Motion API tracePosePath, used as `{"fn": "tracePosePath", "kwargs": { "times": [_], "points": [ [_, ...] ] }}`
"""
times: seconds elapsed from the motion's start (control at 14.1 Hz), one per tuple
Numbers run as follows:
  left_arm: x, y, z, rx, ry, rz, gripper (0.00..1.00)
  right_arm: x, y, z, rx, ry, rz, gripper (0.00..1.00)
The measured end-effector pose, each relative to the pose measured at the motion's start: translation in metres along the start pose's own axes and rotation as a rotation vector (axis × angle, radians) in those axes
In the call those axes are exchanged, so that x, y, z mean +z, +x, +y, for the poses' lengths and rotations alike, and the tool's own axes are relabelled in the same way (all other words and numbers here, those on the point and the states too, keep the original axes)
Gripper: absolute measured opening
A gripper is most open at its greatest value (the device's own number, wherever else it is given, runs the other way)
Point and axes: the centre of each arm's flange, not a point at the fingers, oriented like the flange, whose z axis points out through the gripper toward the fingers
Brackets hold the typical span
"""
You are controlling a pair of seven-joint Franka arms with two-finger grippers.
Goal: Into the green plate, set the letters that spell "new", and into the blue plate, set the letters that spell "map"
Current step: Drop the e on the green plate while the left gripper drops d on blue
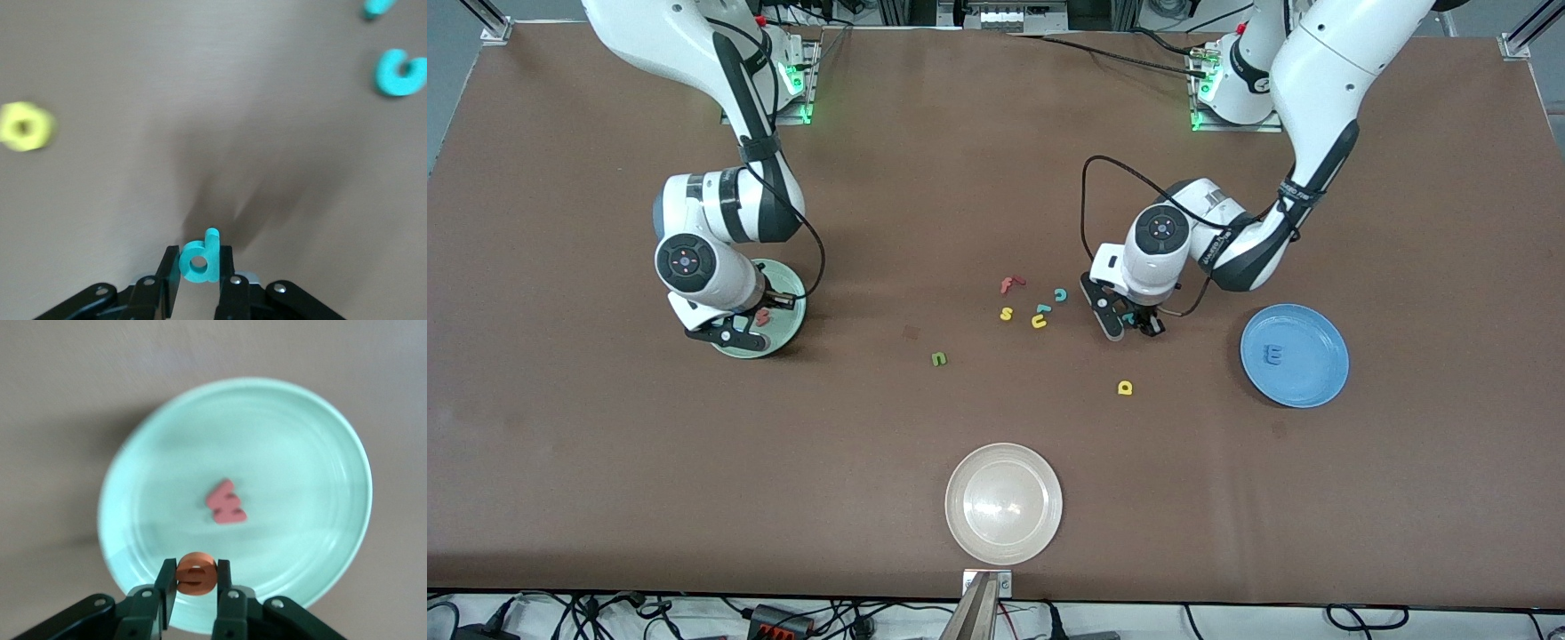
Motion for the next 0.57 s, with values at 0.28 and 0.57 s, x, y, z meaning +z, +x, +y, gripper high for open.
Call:
{"fn": "tracePosePath", "kwargs": {
  "times": [0.28, 0.57],
  "points": [
    [-0.060, -0.030, -0.079, -0.137, 0.036, -0.151, 0.28, 0.014, -0.007, 0.000, -0.005, -0.012, -0.020, 0.28],
    [-0.081, -0.087, -0.141, -0.281, 0.006, -0.269, 0.28, 0.016, 0.000, 0.004, 0.007, -0.010, 0.000, 0.61]
  ]
}}
